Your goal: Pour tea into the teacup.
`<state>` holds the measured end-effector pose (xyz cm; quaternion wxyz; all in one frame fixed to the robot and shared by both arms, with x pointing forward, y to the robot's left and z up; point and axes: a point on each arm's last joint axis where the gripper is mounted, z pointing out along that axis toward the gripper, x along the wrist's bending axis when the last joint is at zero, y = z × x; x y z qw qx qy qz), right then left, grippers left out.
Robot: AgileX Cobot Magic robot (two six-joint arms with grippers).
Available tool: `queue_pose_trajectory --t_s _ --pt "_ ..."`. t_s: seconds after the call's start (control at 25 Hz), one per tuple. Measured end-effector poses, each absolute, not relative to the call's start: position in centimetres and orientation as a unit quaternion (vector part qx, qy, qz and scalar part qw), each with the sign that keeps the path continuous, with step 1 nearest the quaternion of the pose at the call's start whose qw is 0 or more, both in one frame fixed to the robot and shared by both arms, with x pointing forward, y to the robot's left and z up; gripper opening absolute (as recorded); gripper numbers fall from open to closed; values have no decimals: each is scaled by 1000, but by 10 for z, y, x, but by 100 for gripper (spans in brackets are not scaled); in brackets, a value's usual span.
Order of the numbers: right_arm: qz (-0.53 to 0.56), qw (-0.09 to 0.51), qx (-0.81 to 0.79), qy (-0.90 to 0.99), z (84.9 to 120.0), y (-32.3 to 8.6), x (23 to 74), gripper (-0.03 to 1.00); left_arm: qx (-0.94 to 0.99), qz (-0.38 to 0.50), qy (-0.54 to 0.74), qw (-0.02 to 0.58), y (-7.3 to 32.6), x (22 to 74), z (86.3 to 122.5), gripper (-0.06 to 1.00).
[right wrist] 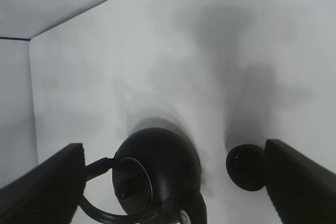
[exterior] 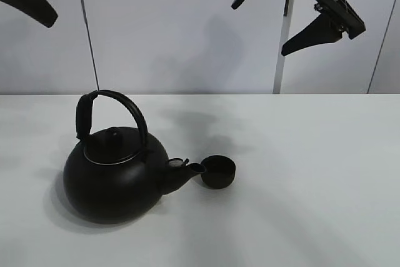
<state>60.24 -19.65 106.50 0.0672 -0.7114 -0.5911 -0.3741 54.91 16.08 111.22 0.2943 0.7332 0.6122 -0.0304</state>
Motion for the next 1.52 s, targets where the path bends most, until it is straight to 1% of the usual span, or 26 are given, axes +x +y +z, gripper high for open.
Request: queue_pose_trajectory --t_s 0.36,0.64,0.8,1.52 --pt "-370 75 -711 -593 1065 -196 601 63 725 -41 622 294 158 553 1106 69" --pt "-370 75 -711 -593 1065 -196 601 63 701 -100 641 296 150 555 1076 69" --pt "-370 74 -711 -593 1065 -196 601 63 699 -98 640 305 149 556 1077 69" --pt "-372 70 -711 -592 1065 -196 602 63 699 -95 639 306 149 556 1077 69"
